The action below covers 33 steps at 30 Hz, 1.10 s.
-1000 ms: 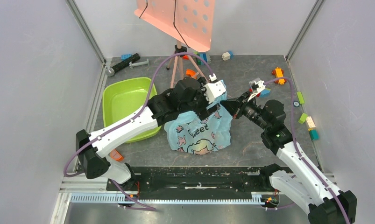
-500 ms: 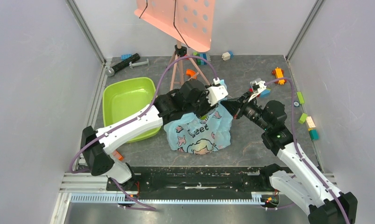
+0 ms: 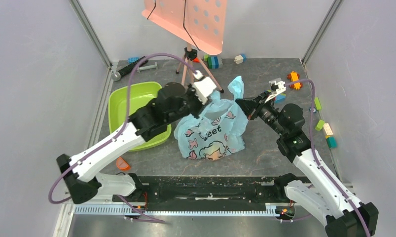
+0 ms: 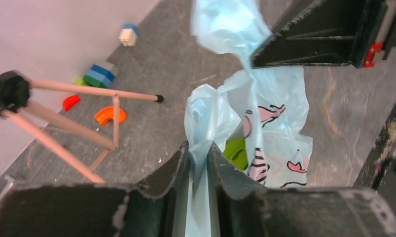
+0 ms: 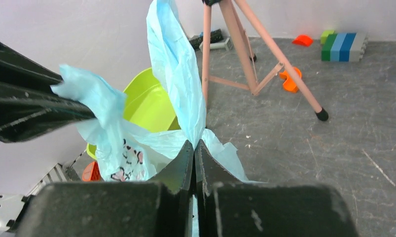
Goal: Take the fake fruits out of the plastic bag
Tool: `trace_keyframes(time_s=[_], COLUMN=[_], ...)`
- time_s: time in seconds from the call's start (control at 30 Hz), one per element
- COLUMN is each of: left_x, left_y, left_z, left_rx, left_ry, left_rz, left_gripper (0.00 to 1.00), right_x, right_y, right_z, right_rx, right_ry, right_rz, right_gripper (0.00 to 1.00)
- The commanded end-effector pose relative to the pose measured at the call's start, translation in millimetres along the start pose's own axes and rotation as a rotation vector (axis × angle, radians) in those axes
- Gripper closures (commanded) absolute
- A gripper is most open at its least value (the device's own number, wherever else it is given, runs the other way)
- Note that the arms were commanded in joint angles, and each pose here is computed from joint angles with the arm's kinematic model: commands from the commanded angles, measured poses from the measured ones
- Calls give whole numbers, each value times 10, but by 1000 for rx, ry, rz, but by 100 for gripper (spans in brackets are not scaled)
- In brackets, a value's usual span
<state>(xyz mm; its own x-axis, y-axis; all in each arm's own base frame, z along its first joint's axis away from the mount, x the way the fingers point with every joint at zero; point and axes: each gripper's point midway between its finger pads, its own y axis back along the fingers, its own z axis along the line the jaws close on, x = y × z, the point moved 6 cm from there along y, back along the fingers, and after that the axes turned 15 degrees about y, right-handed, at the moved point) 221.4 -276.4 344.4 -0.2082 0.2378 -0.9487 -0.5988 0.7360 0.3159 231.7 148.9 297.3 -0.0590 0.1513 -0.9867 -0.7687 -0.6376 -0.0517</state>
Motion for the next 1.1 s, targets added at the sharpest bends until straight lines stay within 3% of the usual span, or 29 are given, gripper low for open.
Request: trace_keyframes(time_s=[0.0,0.2,0.33,0.57,0.73,0.8,0.93,1.07], left_x=[-418,-663,-789,-820,-505,-351,-80,-10], left_y=[294,605,680,767,737,742,791,873], left_z=[220,476,549,532,399,321,190,149], left_rx=[-42,-7,44,91,185,242,331,346], left_ry=[196,315,352,364,401,423,440,444], left_rz=[-279,-465,-530,-584,-551,-548,-552,-563], left_gripper=[77,86,91,97,98,98,98,98], right_x=[-522,-856,-902,-571,-201,-49,23,-141], right_y=[-87,-150,-234,-213,-106,-60,24,133], right_z=[-20,-39,-80,-233,-306,-316,-296,-254], right_rx=[35,45,59,152,193,192,180,192], right_ry=[80,201,223,192,183,184,208,225], right_rz=[-144,-250,-241,-164,-78,-36,9,-11], right_gripper=[100,100,100,100,94,86,43,28])
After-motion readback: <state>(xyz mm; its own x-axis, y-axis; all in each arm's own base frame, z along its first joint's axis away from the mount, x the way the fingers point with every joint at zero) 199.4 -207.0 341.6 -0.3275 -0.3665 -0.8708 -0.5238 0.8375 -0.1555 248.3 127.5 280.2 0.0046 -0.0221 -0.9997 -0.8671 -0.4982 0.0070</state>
